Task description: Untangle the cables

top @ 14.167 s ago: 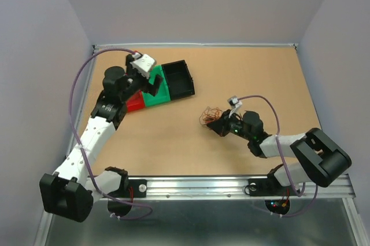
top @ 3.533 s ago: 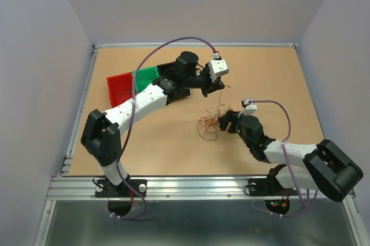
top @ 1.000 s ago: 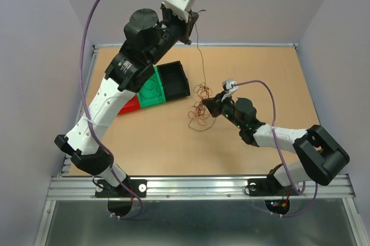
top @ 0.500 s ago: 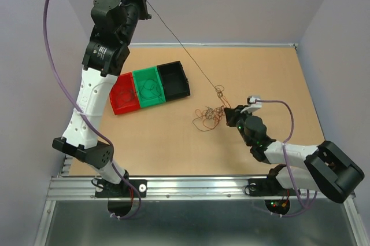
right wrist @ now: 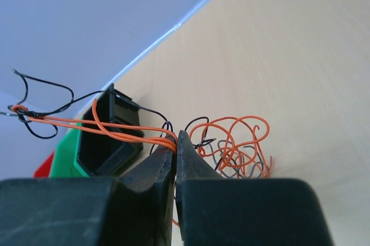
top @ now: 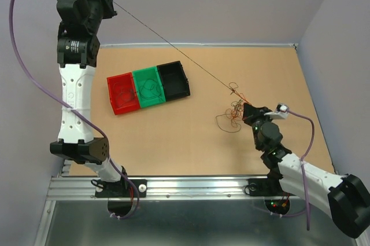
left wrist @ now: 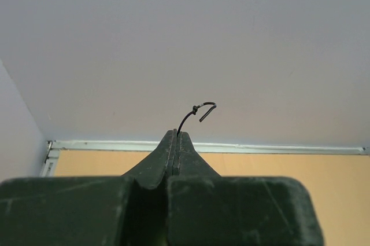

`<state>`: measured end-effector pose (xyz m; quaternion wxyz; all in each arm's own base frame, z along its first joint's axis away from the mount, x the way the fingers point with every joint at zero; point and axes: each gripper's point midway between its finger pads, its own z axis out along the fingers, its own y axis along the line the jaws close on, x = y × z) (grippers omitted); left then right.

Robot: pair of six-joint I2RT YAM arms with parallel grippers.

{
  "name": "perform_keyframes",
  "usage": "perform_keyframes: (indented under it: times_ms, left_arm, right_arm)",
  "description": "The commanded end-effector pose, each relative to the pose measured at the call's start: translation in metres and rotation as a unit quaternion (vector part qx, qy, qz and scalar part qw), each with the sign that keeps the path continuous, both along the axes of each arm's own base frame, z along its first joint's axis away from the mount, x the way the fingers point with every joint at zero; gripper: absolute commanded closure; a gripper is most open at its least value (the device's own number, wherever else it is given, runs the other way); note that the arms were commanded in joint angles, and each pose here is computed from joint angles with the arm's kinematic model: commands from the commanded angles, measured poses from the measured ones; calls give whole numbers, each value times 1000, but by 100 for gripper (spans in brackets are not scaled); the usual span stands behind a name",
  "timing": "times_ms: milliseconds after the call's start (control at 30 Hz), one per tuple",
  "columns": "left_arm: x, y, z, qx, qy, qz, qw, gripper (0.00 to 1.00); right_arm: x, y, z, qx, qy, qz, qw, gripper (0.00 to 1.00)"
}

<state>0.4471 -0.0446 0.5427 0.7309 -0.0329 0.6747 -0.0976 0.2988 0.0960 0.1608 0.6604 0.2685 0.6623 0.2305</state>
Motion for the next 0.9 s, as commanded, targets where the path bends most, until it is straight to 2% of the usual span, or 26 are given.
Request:
perform_keyframes:
  times_ms: [0,67,167,267,300,400,533,667,700,767,800,867]
  left_arm:
    - [-28,71,79,-43,-132,78,987,100]
    - [-31,101,80,-55,-135,96,985,100]
    - [-33,126,77,-75,-134,82,985,100]
    - [-31,120,66,-60,-124,53,989,100]
    - [-32,115,62,-56,-122,39,990,100]
    - [-44,57,52,-5,-139,-88,986,100]
    - [-69,-10,44,61,-157,-179,969,100]
    - [-104,-31,56,85,-196,-172,962,100]
    - [-113,-37,59,89,-202,-189,957,100]
    - [-126,-45,65,92,-211,-209,950,100]
    - [-131,-50,65,94,-212,-223,947,100]
    - [-138,-54,69,92,-214,-233,944,100]
  right_arm:
    - [-17,-66,-59,-38,90,-152,984,99]
    - [-21,-73,-62,-21,93,-172,980,95]
    - [-28,-87,-64,8,84,-210,974,93]
    - [-31,-91,-57,17,69,-212,975,89]
    - [-32,-90,-56,16,67,-211,975,89]
    - [-27,-77,-47,-3,67,-168,984,71]
    - [-23,-60,-32,-39,56,-109,992,69]
    - [-25,-63,-24,-35,42,-111,992,65]
    - [-24,-60,-19,-34,35,-102,994,45]
    - [-22,-49,-9,-63,28,-66,995,14]
    - [-21,-38,-4,-80,23,-34,996,2]
    - [-17,-8,20,-106,-10,48,993,0]
